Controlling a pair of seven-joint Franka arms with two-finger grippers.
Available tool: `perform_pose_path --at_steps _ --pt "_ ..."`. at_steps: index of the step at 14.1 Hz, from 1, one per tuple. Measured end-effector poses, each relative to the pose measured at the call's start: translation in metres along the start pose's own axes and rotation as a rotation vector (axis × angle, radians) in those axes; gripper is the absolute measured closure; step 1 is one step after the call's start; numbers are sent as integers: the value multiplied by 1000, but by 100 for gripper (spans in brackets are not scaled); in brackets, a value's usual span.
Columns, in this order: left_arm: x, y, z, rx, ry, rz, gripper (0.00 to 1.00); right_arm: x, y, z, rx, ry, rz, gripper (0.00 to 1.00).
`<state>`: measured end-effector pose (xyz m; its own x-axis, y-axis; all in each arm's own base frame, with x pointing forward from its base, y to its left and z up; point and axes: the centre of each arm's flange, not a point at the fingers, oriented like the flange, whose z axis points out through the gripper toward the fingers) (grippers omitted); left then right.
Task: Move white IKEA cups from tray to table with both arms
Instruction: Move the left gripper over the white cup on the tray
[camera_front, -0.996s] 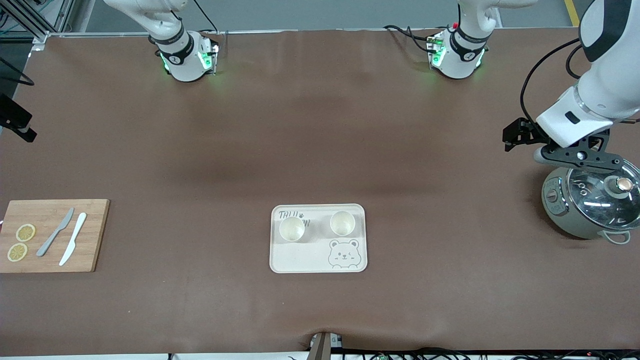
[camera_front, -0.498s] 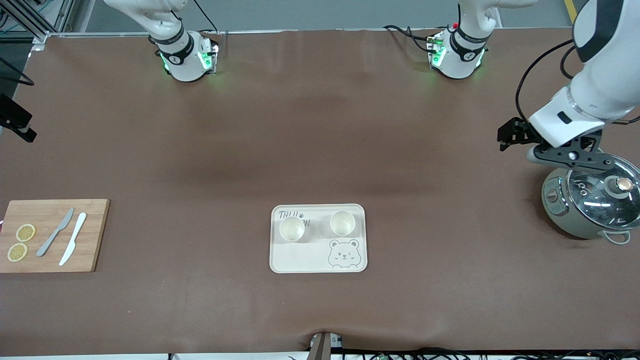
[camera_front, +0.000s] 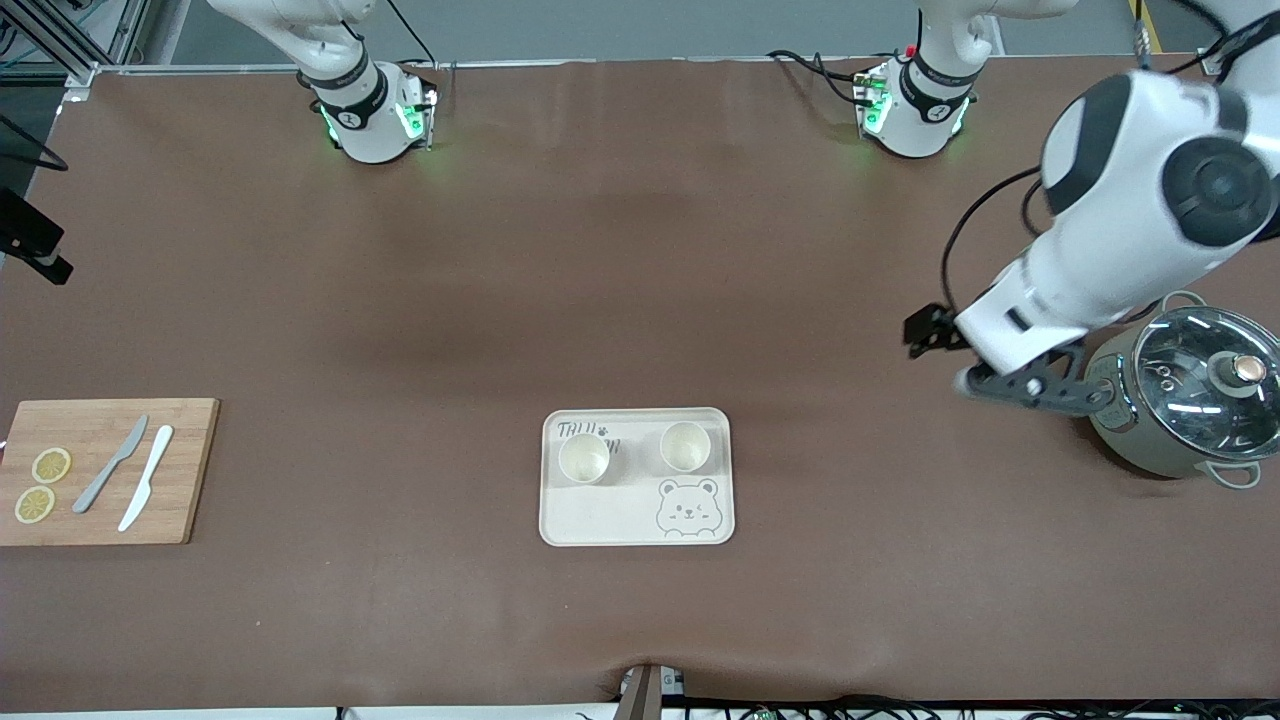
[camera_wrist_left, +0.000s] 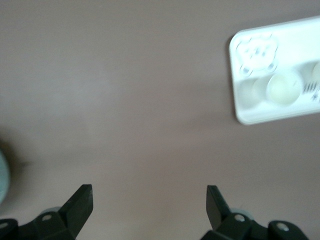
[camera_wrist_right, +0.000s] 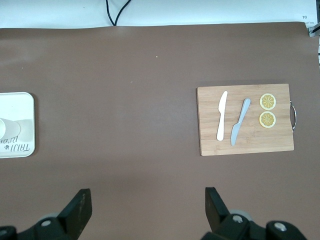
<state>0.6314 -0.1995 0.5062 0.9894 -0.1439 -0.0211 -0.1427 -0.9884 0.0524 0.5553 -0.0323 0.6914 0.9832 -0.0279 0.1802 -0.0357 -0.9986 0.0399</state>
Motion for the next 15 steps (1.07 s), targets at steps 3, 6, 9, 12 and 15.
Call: perform_pose_path --at_steps 3,6,9,12,15 --pt "30 53 47 -18 10 -75 0 1 -5 2 2 -5 -9 0" --pt "41 99 103 -31 16 -122 0 5 -15 11 6 -18 -27 0" --pt "48 142 158 -60 52 -195 0 11 -29 27 11 -44 -41 0" --pt "46 165 199 -66 48 -206 0 17 -56 45 15 -70 -9 0" --pt "43 174 215 -61 34 -203 0 24 -83 65 17 -84 59 0"
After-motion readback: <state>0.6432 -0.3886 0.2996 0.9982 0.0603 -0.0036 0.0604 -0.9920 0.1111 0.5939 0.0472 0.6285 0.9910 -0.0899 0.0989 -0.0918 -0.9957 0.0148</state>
